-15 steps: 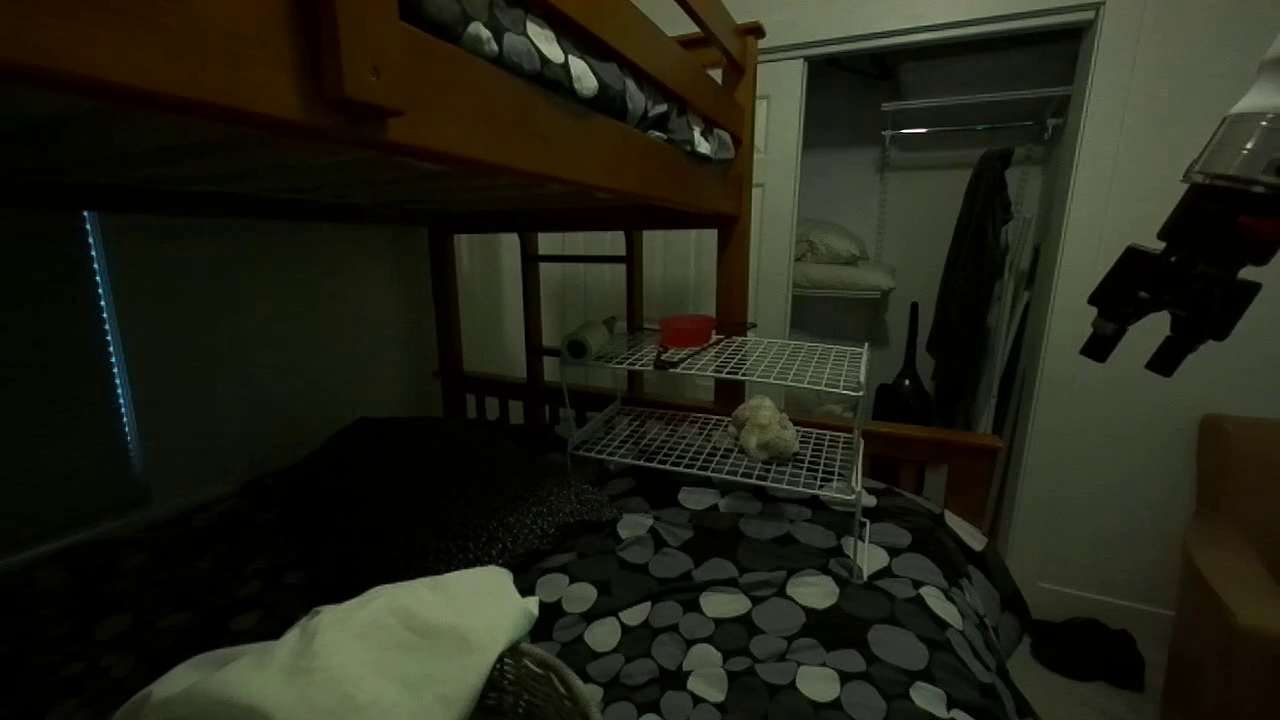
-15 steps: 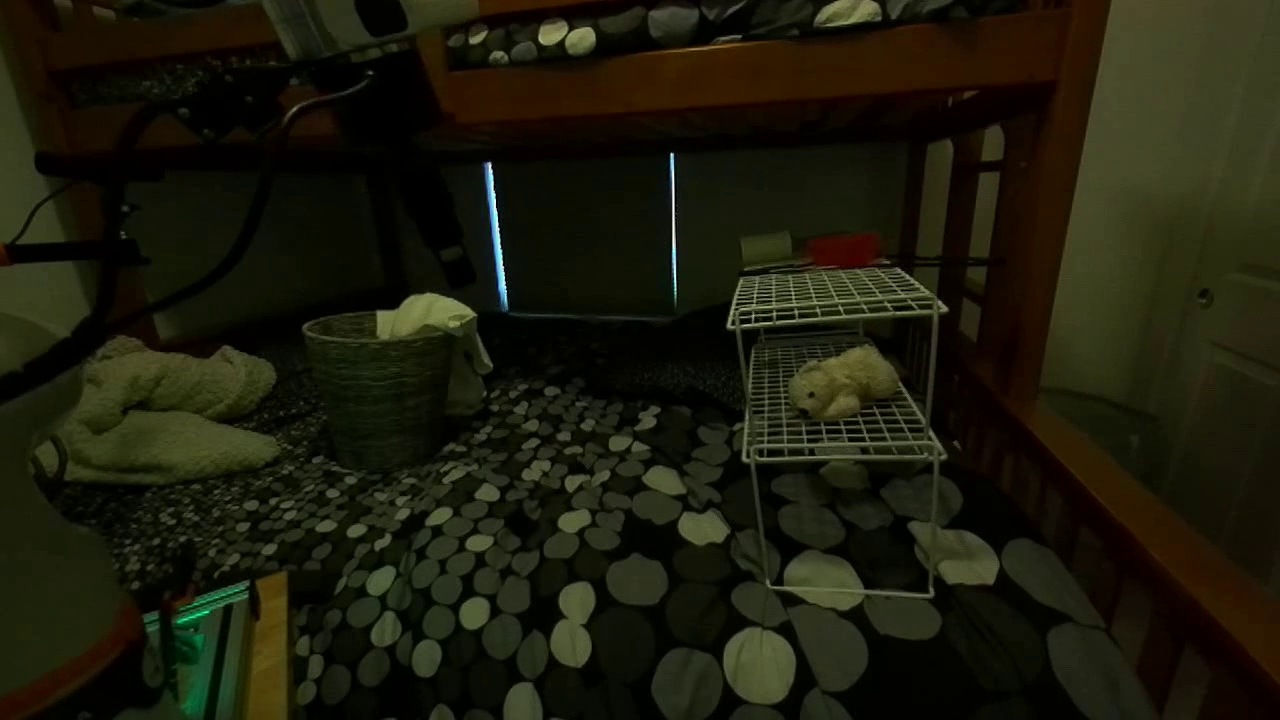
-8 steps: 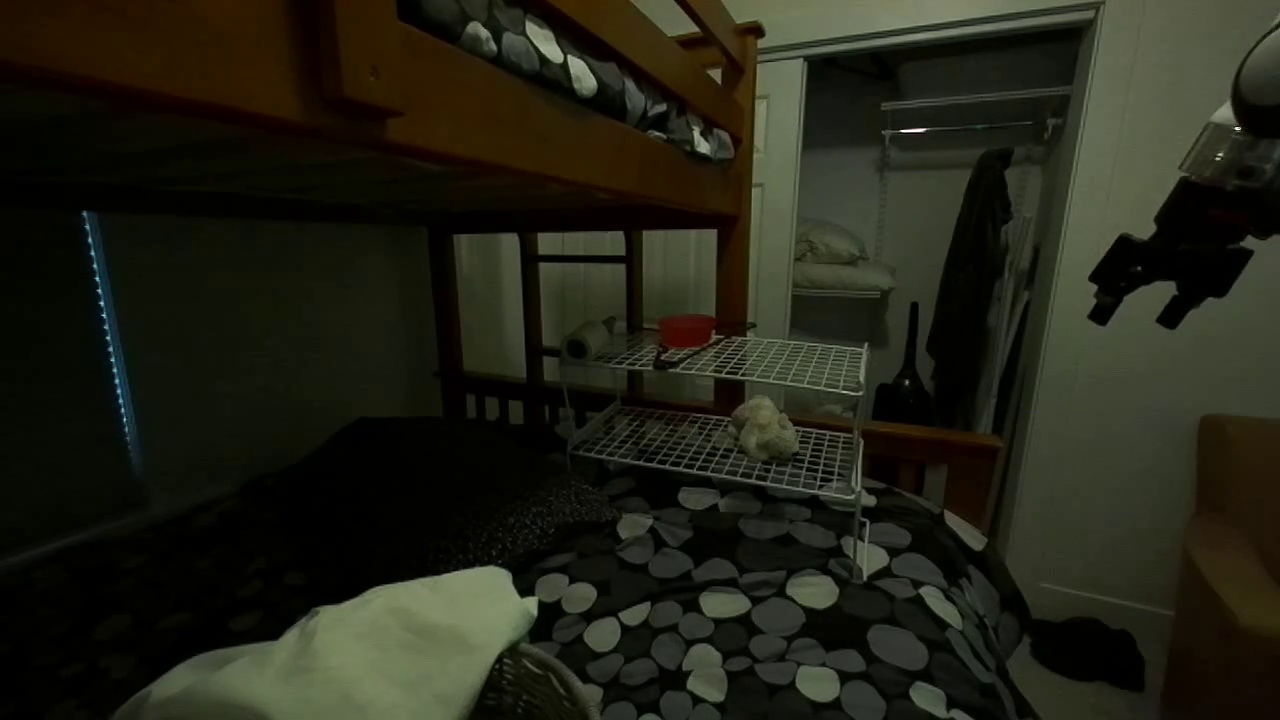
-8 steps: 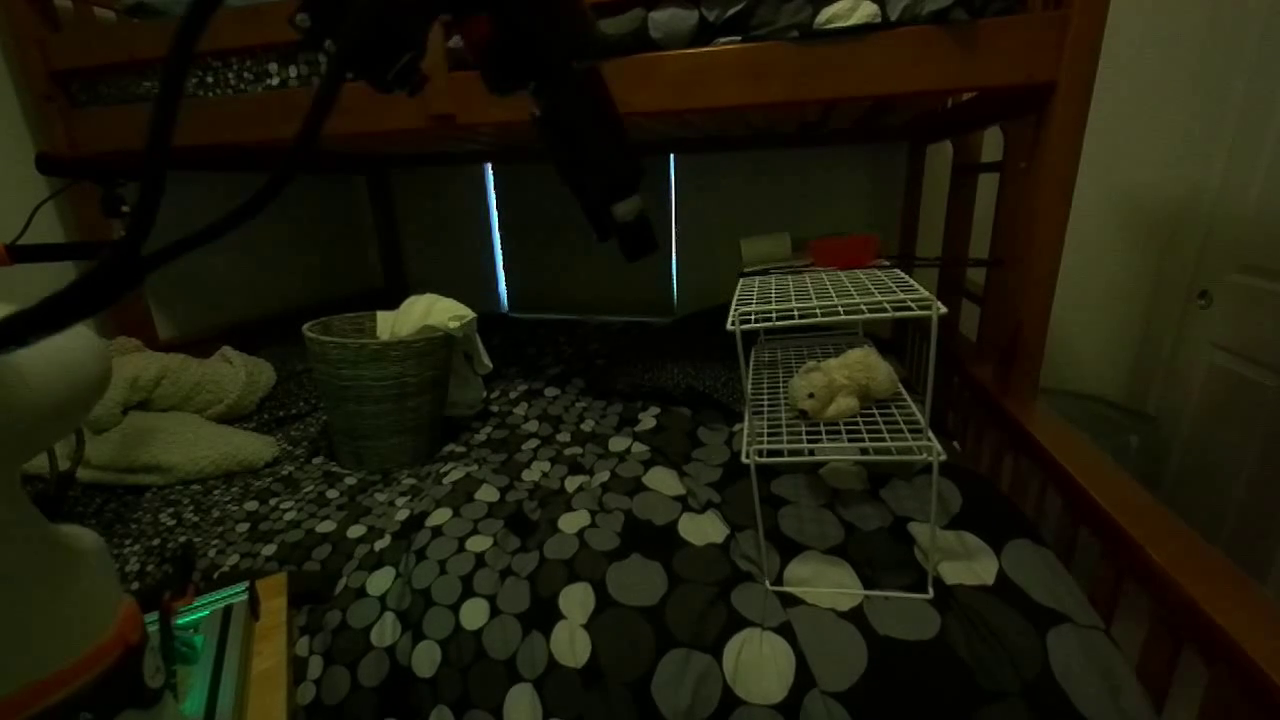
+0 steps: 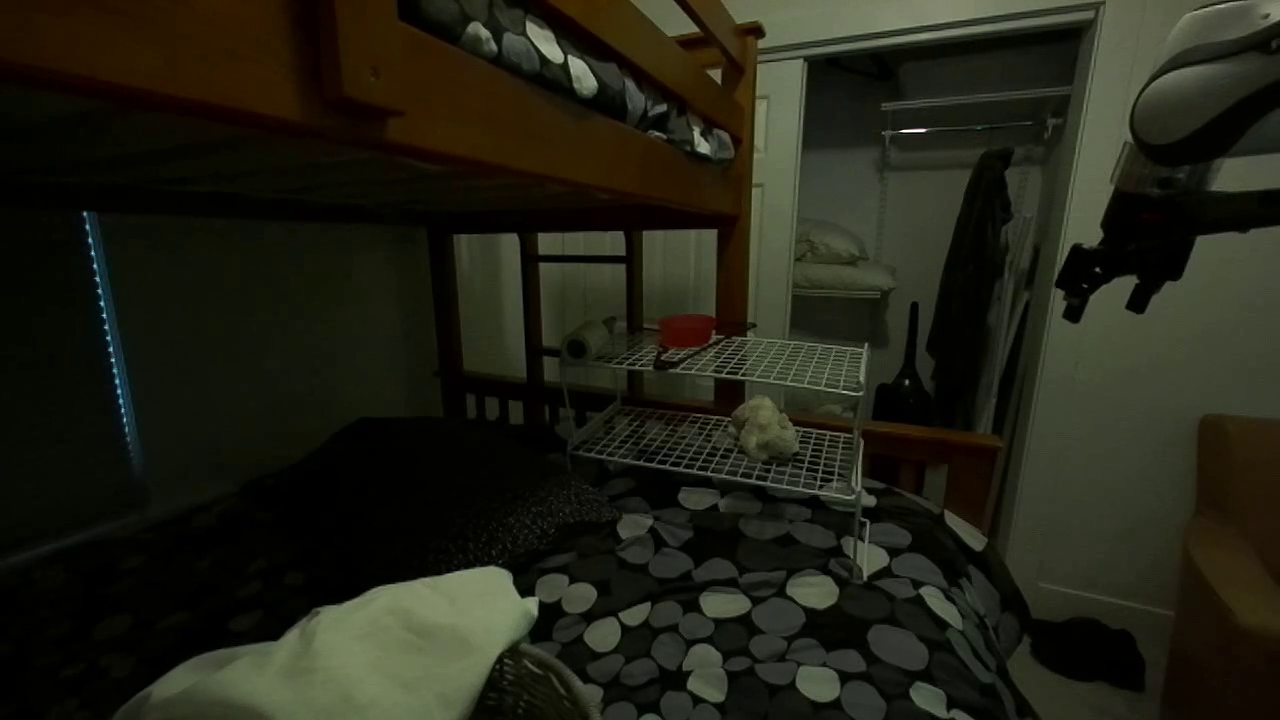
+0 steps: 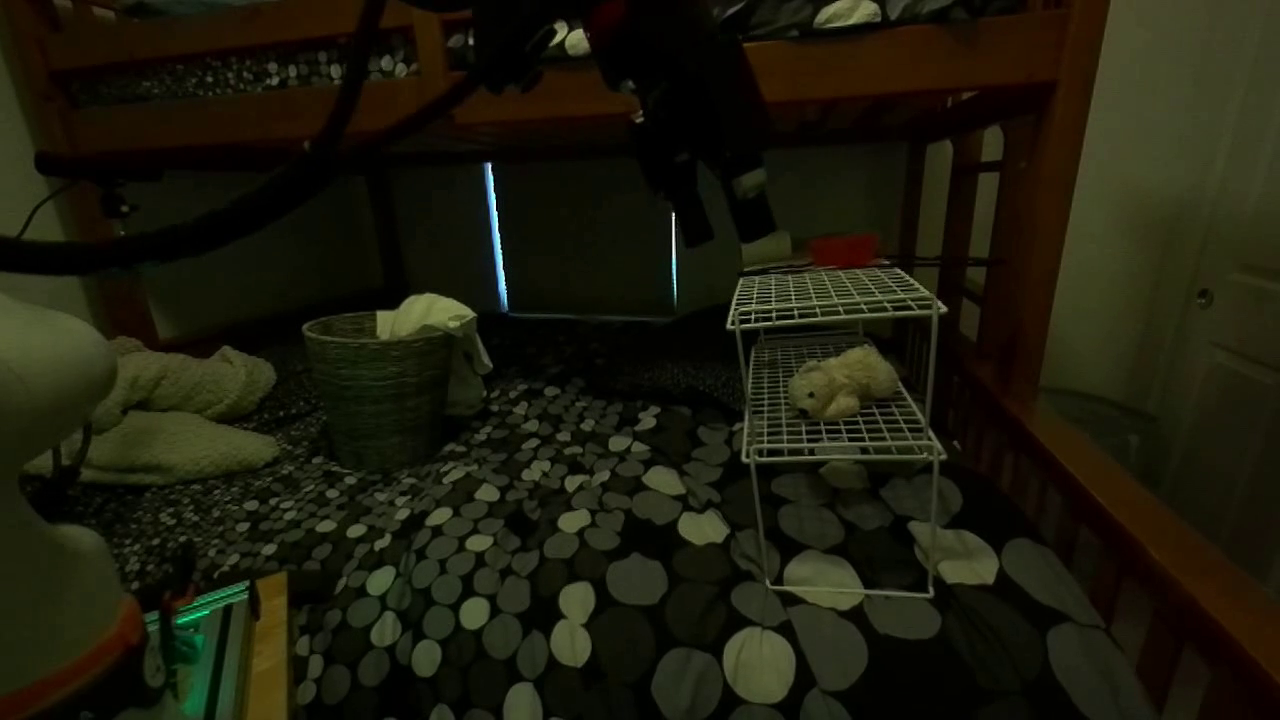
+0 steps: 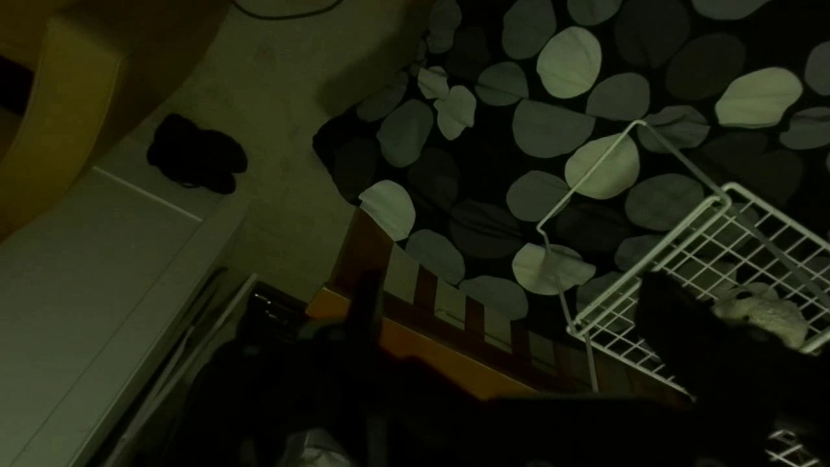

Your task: Pick up the red bowl and put it on the bed

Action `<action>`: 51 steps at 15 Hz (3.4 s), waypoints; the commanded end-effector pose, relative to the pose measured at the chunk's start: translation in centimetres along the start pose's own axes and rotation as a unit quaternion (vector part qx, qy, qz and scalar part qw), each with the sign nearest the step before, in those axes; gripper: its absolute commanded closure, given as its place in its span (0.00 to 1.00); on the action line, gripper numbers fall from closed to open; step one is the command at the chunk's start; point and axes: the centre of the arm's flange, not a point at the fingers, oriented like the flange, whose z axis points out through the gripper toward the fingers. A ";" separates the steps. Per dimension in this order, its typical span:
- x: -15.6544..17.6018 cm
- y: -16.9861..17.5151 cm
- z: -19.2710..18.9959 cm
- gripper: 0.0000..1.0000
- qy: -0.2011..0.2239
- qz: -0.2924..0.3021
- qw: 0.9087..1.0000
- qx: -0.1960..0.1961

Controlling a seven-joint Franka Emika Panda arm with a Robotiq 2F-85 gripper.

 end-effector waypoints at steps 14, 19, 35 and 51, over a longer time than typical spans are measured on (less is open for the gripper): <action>6.1 -7.8 -2.3 0.00 0.089 -0.010 0.994 0.057; 13.3 -18.6 -3.7 0.00 0.179 -0.033 0.976 0.121; 19.8 -21.6 6.9 0.00 0.098 0.085 0.984 0.121; 29.2 -22.7 12.8 0.00 0.172 0.096 0.952 0.233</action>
